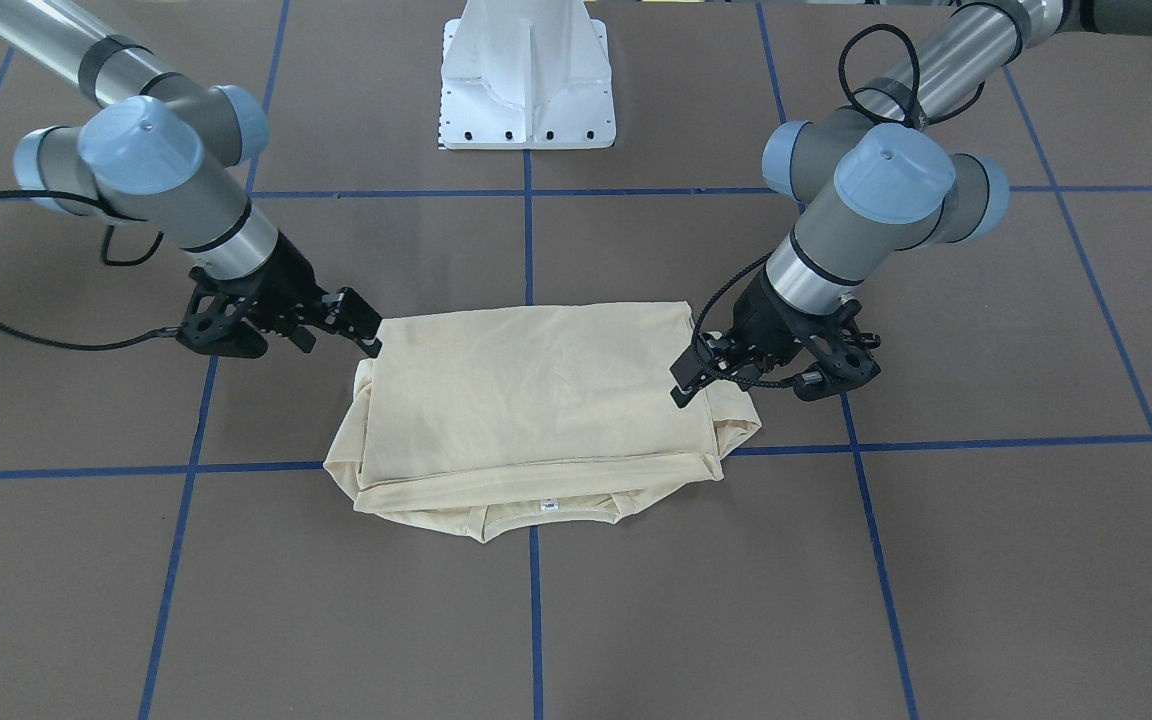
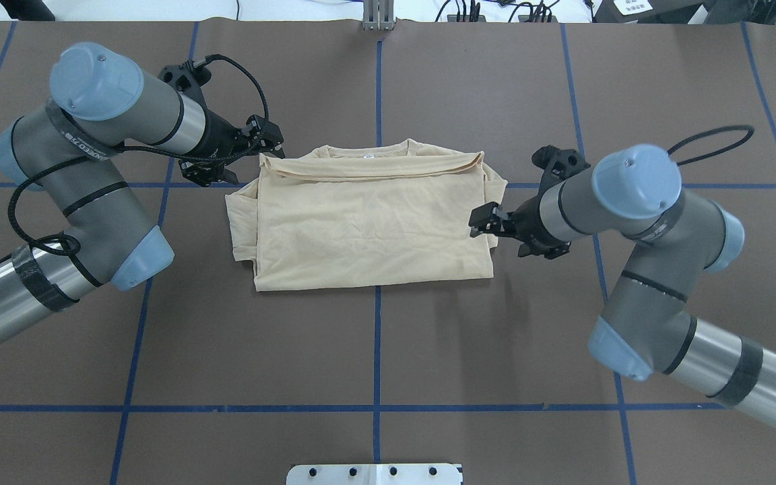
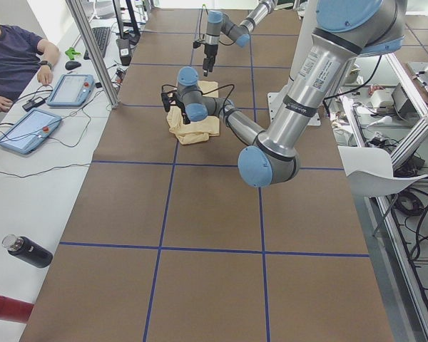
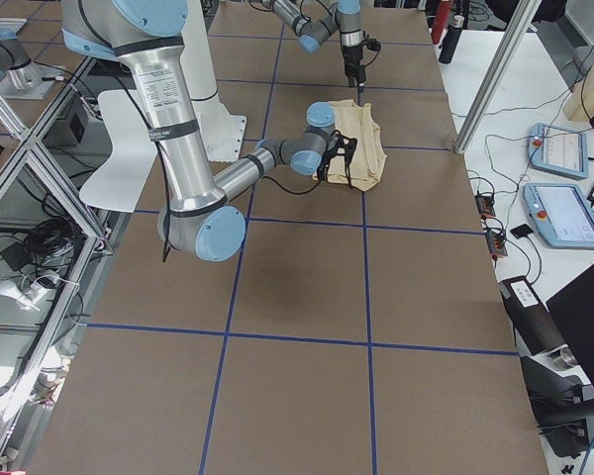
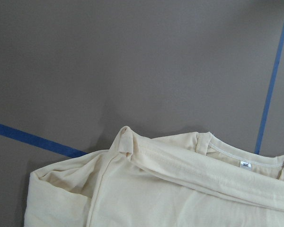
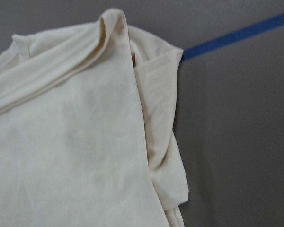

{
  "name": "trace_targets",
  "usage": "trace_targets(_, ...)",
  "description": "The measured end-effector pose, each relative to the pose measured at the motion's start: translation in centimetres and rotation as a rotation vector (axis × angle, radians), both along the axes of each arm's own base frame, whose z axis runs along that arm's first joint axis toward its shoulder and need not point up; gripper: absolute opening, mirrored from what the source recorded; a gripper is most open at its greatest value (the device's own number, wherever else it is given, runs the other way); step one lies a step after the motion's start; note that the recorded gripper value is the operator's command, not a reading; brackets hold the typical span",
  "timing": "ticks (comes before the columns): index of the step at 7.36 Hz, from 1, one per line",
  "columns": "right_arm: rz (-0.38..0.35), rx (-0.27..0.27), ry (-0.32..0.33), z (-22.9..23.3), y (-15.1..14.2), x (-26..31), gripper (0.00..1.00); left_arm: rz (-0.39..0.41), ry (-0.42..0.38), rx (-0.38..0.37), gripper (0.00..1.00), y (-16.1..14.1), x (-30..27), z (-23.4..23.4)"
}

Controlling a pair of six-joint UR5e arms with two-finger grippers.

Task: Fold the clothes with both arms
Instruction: 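Move the right gripper down to the folded shirt's side edge nearest it, then grasp the folded shirt's side edge with the right gripper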

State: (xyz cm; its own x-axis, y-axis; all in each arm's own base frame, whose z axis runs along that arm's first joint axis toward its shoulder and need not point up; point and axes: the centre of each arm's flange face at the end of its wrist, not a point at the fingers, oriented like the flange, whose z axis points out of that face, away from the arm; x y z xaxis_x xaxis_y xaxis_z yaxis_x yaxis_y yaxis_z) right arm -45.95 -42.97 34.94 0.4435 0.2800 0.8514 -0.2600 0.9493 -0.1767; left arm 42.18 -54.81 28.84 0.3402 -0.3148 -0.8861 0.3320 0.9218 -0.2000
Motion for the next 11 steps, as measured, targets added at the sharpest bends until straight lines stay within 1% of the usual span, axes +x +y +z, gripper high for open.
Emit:
trace_targets(1,-0.007,-0.019,0.022,0.4,2.2,-2.1,0.99,-0.002,0.001,0.002,1.00,0.0,0.0,-0.1)
trace_targets(2,-0.014,-0.037,0.049,0.5,3.2,-3.3,0.86,-0.003,0.001,0.005,1.00,0.0,-0.1,-0.2)
trace_targets(3,-0.017,-0.050,0.069,0.5,3.5,-3.8,0.70,-0.003,0.003,0.007,1.00,0.1,-0.1,-0.3)
trace_targets(4,-0.019,-0.055,0.079,0.5,3.6,-4.1,0.61,-0.004,0.002,0.007,1.00,0.1,-0.1,-0.3)
trace_targets(5,-0.017,-0.057,0.082,0.4,3.5,-4.1,0.44,-0.005,0.002,0.007,1.00,0.1,-0.2,-0.2)
trace_targets(6,-0.014,-0.058,0.083,0.4,3.3,-4.0,0.31,-0.005,0.001,0.007,0.99,0.1,-0.1,-0.2)
trace_targets(7,-0.008,-0.059,0.083,0.4,3.0,-3.7,0.23,-0.005,0.001,0.007,0.99,0.1,-0.1,-0.2)
trace_targets(8,-0.002,-0.060,0.082,0.4,2.5,-3.3,0.01,-0.005,0.001,0.007,1.00,0.1,-0.1,-0.2)
trace_targets(11,0.007,-0.060,0.080,0.3,2.0,-2.9,0.00,-0.005,0.000,0.007,0.99,0.1,-0.1,-0.1)
